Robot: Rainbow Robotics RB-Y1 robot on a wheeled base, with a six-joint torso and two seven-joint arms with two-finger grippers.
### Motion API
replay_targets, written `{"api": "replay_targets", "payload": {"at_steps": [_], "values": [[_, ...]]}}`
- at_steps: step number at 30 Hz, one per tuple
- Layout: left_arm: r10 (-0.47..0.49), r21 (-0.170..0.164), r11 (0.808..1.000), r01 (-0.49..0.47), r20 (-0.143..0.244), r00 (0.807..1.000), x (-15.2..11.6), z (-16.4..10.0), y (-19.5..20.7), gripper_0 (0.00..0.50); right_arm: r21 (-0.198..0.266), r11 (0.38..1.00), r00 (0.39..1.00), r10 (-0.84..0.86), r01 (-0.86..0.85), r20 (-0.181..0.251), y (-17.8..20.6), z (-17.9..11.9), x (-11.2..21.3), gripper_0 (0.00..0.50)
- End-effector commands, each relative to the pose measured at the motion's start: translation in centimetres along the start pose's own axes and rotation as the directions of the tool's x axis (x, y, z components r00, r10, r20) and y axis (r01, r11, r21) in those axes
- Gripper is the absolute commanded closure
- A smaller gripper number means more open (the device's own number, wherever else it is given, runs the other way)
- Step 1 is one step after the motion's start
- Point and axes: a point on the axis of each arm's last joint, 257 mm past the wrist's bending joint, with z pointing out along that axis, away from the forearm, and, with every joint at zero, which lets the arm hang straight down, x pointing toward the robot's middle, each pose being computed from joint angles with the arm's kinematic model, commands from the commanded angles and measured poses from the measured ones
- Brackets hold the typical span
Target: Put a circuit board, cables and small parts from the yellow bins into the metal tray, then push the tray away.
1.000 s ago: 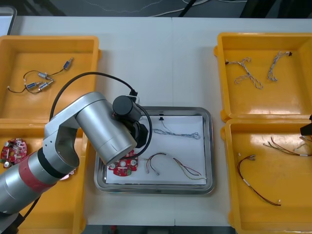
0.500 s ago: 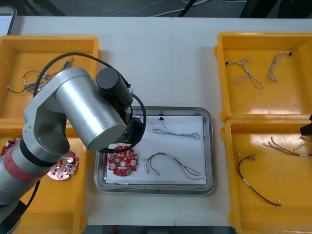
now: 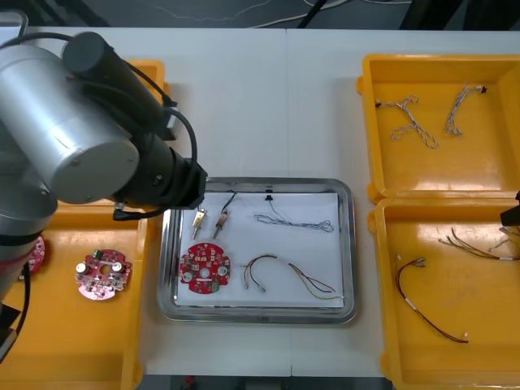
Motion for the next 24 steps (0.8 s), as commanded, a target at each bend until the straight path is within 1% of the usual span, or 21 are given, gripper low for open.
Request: {"api": "replay_targets", "payload": {"at_steps": [1,3,5,7,9,10,11,13,15,18,21,22,24], "values": [[0.001,-0.016,1.000,0.000,0.086,0.996,-2.7,-3.7,2.5,0.000,0.033,0.999,0.999,0.024,-0.025,0.026,-1.2,-1.4,-0.3,0.000],[-0.004,-0.021,1.000,0.005,0.084,0.996,-2.5,-4.3,3.8,0.000,0.033,0.999,0.999,0.024,-0.025,0.026,-1.2,-1.4,-0.3,0.000],[-0.003,-0.035,0.999,0.006,0.083,0.997,-2.3,-4.7,5.0,0.000,0.033,0.999,0.999,0.024,-0.025,0.026,-1.2,-1.4,-0.3,0.000],[0.001,-0.064,0.998,0.005,0.084,0.996,-2.1,-5.2,6.8,0.000,0.033,0.999,0.999,0.024,-0.025,0.026,-1.2,-1.4,-0.3,0.000],[0.007,-0.084,0.996,0.000,0.082,0.997,-1.8,-5.5,7.9,0.000,0.033,0.999,0.999,0.024,-0.025,0.026,-1.2,-1.4,-0.3,0.000],[0.004,-0.096,0.995,0.003,0.077,0.997,-1.6,-5.6,8.7,0.000,0.033,0.999,0.999,0.024,-0.025,0.026,-1.2,-1.4,-0.3,0.000],[0.005,-0.100,0.995,0.002,0.074,0.997,-1.5,-5.7,9.1,0.000,0.033,0.999,0.999,0.024,-0.025,0.026,-1.2,-1.4,-0.3,0.000],[0.024,-0.127,0.992,-0.016,0.062,0.998,-1.0,-6.0,10.8,0.000,0.033,0.999,0.999,0.024,-0.025,0.026,-1.2,-1.4,-0.3,0.000],[0.030,-0.141,0.990,-0.023,0.052,0.998,-0.7,-6.2,12.0,0.000,0.033,0.999,0.999,0.024,-0.025,0.026,-1.2,-1.4,-0.3,0.000],[0.033,-0.153,0.988,-0.028,0.027,0.999,0.2,-6.6,13.7,0.000,0.033,0.999,0.999,0.024,-0.025,0.026,-1.2,-1.4,-0.3,0.000],[0.019,-0.156,0.988,-0.019,-0.003,1.000,1.3,-6.9,15.0,0.000,0.033,0.999,0.999,0.024,-0.025,0.026,-1.2,-1.4,-0.3,0.000],[0.016,-0.159,0.987,-0.017,-0.010,1.000,1.6,-7.1,15.4,0.000,0.033,0.999,0.999,0.024,-0.025,0.026,-1.2,-1.4,-0.3,0.000],[0.018,-0.167,0.986,-0.019,-0.011,1.000,1.8,-7.5,16.0,0.000,0.033,0.999,0.999,0.024,-0.025,0.026,-1.2,-1.4,-0.3,0.000]]}}
